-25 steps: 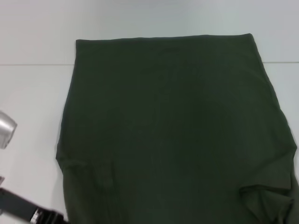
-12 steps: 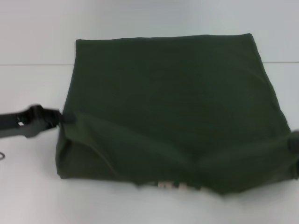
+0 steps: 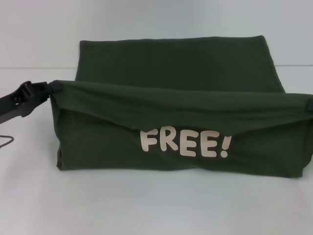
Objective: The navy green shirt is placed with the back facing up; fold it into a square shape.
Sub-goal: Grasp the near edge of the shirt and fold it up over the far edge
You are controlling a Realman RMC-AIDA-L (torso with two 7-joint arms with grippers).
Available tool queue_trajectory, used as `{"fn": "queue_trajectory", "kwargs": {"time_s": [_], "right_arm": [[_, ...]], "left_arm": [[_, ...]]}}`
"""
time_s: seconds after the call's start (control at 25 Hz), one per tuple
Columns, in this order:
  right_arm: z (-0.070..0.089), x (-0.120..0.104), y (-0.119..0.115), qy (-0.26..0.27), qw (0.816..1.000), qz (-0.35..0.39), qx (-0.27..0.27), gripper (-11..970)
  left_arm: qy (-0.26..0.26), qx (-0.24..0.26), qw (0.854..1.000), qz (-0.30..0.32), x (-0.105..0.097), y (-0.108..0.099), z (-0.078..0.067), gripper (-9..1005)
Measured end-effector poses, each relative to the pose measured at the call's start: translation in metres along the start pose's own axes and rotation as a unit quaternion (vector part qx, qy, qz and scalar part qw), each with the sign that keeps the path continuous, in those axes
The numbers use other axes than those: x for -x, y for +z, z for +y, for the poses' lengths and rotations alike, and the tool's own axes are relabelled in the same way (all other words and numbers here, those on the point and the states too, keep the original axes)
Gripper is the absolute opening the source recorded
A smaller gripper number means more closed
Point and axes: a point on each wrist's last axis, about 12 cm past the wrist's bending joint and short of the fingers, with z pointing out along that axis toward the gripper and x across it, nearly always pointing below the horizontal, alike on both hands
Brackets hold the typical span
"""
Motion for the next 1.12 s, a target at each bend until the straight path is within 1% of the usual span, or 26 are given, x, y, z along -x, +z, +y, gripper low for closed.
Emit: {"fn": "queue_trajectory", "kwargs": {"time_s": [0.12, 0.32, 0.44, 0.48, 0.52, 0.56, 0.64, 0.68, 0.84, 1.12], "right_arm": [[-0.004, -0.004, 0.018, -0.007, 1.0, -0.013, -0.025, 66], [-0.008, -0.003, 0.045, -0.037, 0.996, -0.031, -0.072, 66], [-0.01, 0.0, 0.058, -0.057, 0.994, -0.033, -0.093, 66], [-0.011, 0.001, 0.062, -0.061, 0.993, -0.033, -0.099, 65], [-0.011, 0.003, 0.067, -0.065, 0.992, -0.033, -0.107, 65], [-0.012, 0.004, 0.071, -0.069, 0.991, -0.032, -0.114, 65], [-0.014, 0.005, 0.078, -0.077, 0.988, -0.031, -0.13, 75], [-0.015, 0.005, 0.084, -0.092, 0.984, -0.029, -0.149, 81], [-0.016, 0.004, 0.092, -0.106, 0.981, -0.023, -0.161, 101], [-0.015, 0.008, 0.102, -0.129, 0.977, -0.018, -0.171, 138]], "left_arm": [[0.025, 0.002, 1.0, -0.011, -0.004, 0.016, -0.001, 43], [0.075, 0.04, 0.996, -0.039, -0.009, 0.044, 0.0, 43], [0.115, 0.055, 0.991, -0.047, -0.011, 0.063, -0.004, 43], [0.125, 0.058, 0.989, -0.048, -0.011, 0.068, -0.006, 43], [0.125, 0.058, 0.989, -0.048, -0.011, 0.068, -0.006, 43], [0.153, 0.073, 0.984, -0.051, -0.012, 0.081, -0.009, 43], [0.164, 0.079, 0.982, -0.053, -0.014, 0.087, -0.01, 43], [0.171, 0.084, 0.98, -0.056, -0.015, 0.089, -0.01, 43], [0.188, 0.087, 0.976, -0.069, -0.019, 0.094, -0.011, 43], [0.193, 0.088, 0.973, -0.085, -0.022, 0.094, -0.009, 44]]}}
